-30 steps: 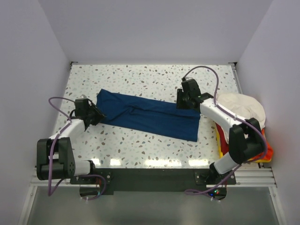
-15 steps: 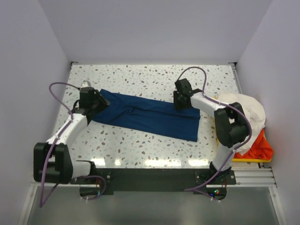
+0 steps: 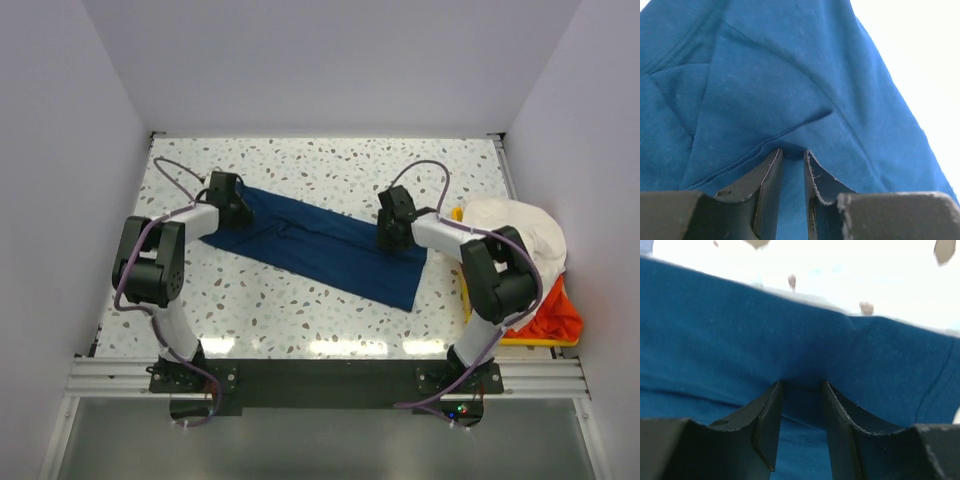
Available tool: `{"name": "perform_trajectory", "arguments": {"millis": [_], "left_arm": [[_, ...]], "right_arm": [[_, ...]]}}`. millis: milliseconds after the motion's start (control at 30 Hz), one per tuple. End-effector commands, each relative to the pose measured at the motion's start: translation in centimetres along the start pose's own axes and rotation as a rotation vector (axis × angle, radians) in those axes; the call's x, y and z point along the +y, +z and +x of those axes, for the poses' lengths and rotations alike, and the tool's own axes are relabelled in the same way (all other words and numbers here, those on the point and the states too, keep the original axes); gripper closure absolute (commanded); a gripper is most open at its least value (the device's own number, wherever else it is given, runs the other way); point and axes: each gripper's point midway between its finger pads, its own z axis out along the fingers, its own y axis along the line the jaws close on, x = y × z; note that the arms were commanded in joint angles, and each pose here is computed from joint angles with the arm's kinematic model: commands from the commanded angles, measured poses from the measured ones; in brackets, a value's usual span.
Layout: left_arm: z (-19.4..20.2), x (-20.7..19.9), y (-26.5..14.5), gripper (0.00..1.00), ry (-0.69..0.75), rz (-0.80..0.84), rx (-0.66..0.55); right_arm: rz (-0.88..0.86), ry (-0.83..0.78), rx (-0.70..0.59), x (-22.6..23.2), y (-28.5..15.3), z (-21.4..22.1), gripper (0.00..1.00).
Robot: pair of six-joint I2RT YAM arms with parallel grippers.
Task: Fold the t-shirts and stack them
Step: Fold the tshirt
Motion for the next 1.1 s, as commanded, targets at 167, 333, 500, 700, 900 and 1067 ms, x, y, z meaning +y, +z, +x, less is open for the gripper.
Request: {"name": "perform_trajectory", "arguments": {"millis": [167,333,500,700,900,1067], "left_arm": [[-4.4,-2.8,5.8,0.68,0.086,-0.055,-0.041],[-5.1,-7.1,10.2,0.5,0.174,0.082,0.034],[-5.6,-14.4,12.9,0.37,0.233,0.384,0.124],[-11.0,-19.7,9.4,0.3,0.208,0.634,0.022],[-16.7,-24.1,1.2,0.29,0.24,0.798,-0.101],[-18.1,-21.2,-5.6,0.32,0.177,0.667,-0.233]], "right_arm": [[-0.304,0.185,0.115,7.7,-3.9,11.4,0.59],[-0.592,0.212,0.104,18.9,-8.9,15.2,0.59],[-0.681,0.057,0.134,25.6,-10.8,17.1,0.58],[-0.647,-0.005,0.037,25.0,-12.5,14.4,0.56],[-0.552,-0.02,-0.085,21.8,-12.9,11.2,0.54],[-0.553,0.003,-0.173,20.0,-11.2,1.8,0.54]]}}
